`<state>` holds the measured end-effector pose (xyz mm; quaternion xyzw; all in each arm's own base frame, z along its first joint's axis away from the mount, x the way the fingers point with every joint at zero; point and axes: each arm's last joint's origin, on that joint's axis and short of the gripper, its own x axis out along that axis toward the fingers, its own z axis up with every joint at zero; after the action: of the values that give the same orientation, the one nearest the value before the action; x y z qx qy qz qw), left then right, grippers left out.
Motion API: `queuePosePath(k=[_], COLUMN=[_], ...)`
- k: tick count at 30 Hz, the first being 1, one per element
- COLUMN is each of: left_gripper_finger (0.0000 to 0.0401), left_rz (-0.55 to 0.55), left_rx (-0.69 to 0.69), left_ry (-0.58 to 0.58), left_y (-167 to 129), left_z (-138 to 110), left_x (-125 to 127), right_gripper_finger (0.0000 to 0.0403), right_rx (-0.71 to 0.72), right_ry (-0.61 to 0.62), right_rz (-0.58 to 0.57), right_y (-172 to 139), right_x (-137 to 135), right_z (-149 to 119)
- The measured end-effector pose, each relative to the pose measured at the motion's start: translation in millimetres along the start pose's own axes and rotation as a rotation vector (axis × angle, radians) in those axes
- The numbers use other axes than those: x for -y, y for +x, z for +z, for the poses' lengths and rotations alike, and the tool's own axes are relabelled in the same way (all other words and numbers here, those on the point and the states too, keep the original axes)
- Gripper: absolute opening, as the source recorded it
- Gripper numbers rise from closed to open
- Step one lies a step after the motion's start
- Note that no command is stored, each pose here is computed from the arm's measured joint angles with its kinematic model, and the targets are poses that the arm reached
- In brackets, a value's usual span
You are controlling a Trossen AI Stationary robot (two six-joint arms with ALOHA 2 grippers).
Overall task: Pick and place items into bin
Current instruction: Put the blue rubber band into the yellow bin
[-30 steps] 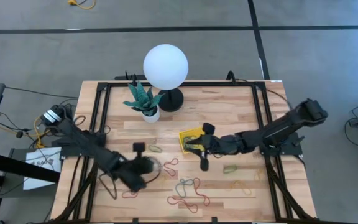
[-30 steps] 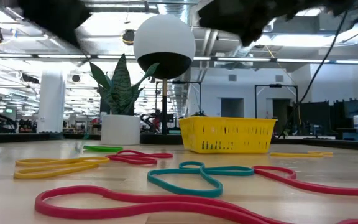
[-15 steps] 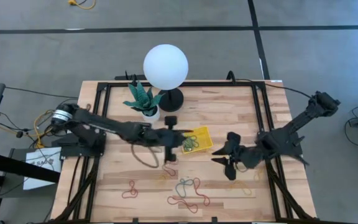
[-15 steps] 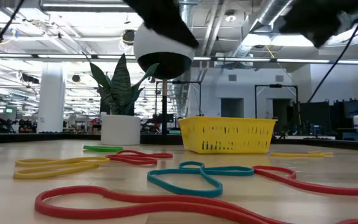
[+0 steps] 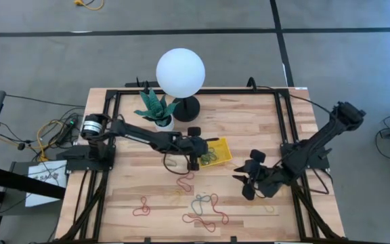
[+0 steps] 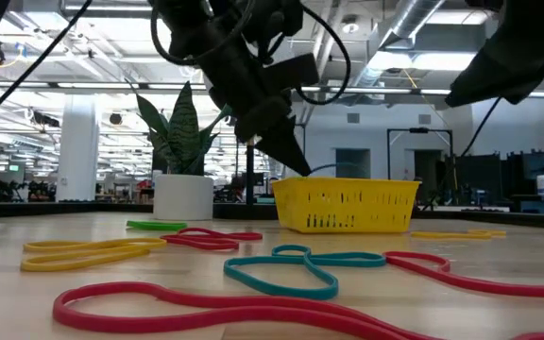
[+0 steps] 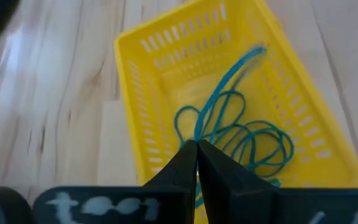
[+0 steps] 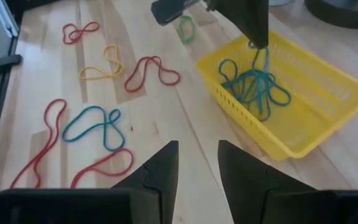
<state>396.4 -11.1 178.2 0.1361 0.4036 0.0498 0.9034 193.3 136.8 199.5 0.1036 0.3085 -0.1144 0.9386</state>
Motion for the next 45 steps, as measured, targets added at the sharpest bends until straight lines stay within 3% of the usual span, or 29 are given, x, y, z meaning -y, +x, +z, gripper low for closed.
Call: queuePosePath(k=[4, 11, 14, 17, 22, 26, 29, 32, 36, 41, 45], left_gripper_finger=[0.0017, 0.0081, 0.0097, 0.0100, 0.0100, 0.0100, 0.0100, 0.0100, 0.0100, 0.0100, 0.0100], left_rz=[0.001, 0.016, 0.001, -0.025, -0.031, 0.052, 0.136, 0.200, 0.253, 0.297, 0.264], left_rx=[-0.001, -0.003, -0.006, -0.024, -0.006, 0.046, 0.043, 0.023, 0.038, 0.081, 0.160], left_ry=[0.000, -0.005, -0.049, -0.106, -0.113, -0.123, -0.138, -0.158, -0.197, -0.260, -0.333], left_y=[-0.9, -2.6, -6.6, -18.9, -62.4, -109.9, -144.6, -176.4, -200.1, -197.0, -180.4], left_z=[0.4, 3.1, 6.5, 14.7, 31.4, 38.8, 36.1, 28.2, 5.3, -48.2, -89.6], left_x=[-0.2, -1.4, -2.5, -5.3, -8.8, -12.2, -12.4, -8.7, 8.4, 38.4, 57.0], right_gripper_finger=[0.0108, 0.0108, 0.0108, 0.0108, 0.0108, 0.0108, 0.0108, 0.0108, 0.0108, 0.0108, 0.0108], right_rx=[-0.001, -0.016, -0.045, -0.031, 0.067, 0.127, 0.139, 0.087, -0.015, -0.111, -0.120], right_ry=[0.010, 0.040, 0.048, -0.037, -0.216, -0.383, -0.410, -0.367, -0.360, -0.326, -0.346], right_rz=[-0.010, -0.019, 0.024, 0.113, 0.288, 0.304, 0.287, 0.289, 0.388, 0.443, 0.433], right_y=[2.2, 8.1, 10.7, 15.4, 36.0, 58.2, 71.7, 90.9, 118.5, 143.9, 157.6], right_x=[2.2, 8.1, 8.6, 1.0, -23.9, -37.5, -43.1, -45.1, -47.7, -52.9, -58.6], right_z=[1.9, 7.1, 9.7, 13.2, 14.3, 6.8, 10.7, 12.0, 10.4, 7.1, 5.2])
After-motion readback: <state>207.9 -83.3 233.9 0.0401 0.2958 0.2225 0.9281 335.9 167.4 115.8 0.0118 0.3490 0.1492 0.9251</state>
